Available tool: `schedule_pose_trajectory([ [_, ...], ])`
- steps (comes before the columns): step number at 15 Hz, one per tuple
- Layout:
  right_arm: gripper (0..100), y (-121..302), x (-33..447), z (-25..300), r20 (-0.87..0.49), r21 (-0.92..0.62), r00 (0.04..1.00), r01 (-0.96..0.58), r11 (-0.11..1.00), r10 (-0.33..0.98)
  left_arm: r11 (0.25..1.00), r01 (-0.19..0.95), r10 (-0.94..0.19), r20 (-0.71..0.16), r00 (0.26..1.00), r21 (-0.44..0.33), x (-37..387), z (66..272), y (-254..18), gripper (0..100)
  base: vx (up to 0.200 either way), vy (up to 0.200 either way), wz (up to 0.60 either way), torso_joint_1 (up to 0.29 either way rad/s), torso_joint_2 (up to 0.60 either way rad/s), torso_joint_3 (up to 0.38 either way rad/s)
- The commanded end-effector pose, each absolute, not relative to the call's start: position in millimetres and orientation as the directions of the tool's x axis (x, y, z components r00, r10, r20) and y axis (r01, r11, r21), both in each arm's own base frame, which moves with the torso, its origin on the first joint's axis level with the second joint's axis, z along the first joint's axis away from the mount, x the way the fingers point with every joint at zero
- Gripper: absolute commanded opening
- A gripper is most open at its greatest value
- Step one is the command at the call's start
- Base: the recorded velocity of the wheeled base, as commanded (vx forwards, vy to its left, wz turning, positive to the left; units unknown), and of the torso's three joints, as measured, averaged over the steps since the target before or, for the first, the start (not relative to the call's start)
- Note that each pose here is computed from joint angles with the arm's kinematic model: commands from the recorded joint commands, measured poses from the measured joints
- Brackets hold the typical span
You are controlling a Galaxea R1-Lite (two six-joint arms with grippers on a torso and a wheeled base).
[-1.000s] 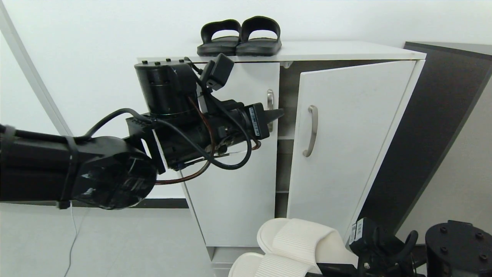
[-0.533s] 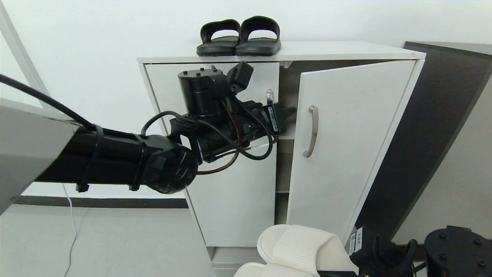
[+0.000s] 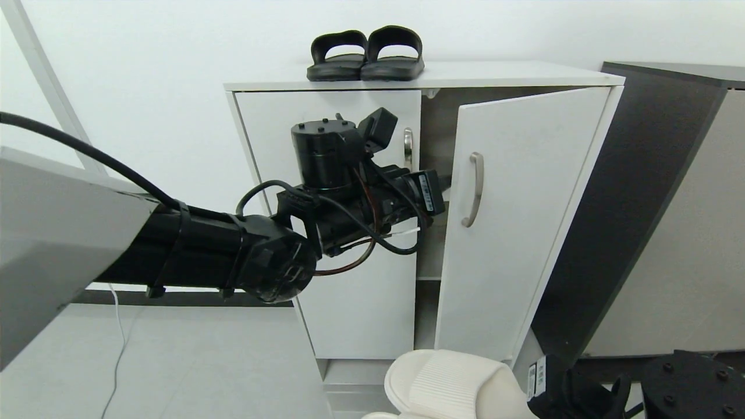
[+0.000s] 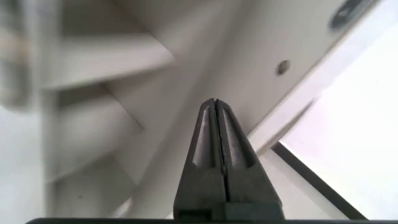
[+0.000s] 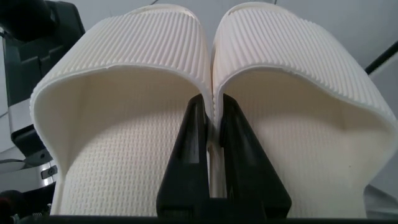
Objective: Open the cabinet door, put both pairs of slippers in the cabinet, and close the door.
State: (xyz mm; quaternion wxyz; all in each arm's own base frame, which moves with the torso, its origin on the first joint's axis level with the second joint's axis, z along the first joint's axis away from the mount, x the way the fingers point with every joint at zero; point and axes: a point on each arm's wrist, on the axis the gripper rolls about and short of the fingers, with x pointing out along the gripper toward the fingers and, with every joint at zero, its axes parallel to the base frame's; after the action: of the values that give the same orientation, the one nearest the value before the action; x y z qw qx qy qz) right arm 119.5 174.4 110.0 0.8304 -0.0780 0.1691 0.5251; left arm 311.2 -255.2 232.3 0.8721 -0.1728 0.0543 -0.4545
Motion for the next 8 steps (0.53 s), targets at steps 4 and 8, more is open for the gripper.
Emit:
schedule_pose_trajectory([
  [4, 0, 176, 117, 109, -0.366, 0.051, 0.377, -0.905, 0.422, 0.851, 0.420, 0.845, -0.871, 0.114, 0.478, -0.331, 262, 227, -279, 0, -0.150, 0.000, 0.00, -0.001, 0.00, 0.005],
  [8, 0, 178, 120, 109, -0.366, 0.055, 0.386, -0.899, 0.434, 0.847, 0.442, 0.835, -0.850, 0.143, 0.506, -0.327, 266, 230, -264, 0, 0.000, 0.000, 0.00, 0.000, 0.00, 0.000],
])
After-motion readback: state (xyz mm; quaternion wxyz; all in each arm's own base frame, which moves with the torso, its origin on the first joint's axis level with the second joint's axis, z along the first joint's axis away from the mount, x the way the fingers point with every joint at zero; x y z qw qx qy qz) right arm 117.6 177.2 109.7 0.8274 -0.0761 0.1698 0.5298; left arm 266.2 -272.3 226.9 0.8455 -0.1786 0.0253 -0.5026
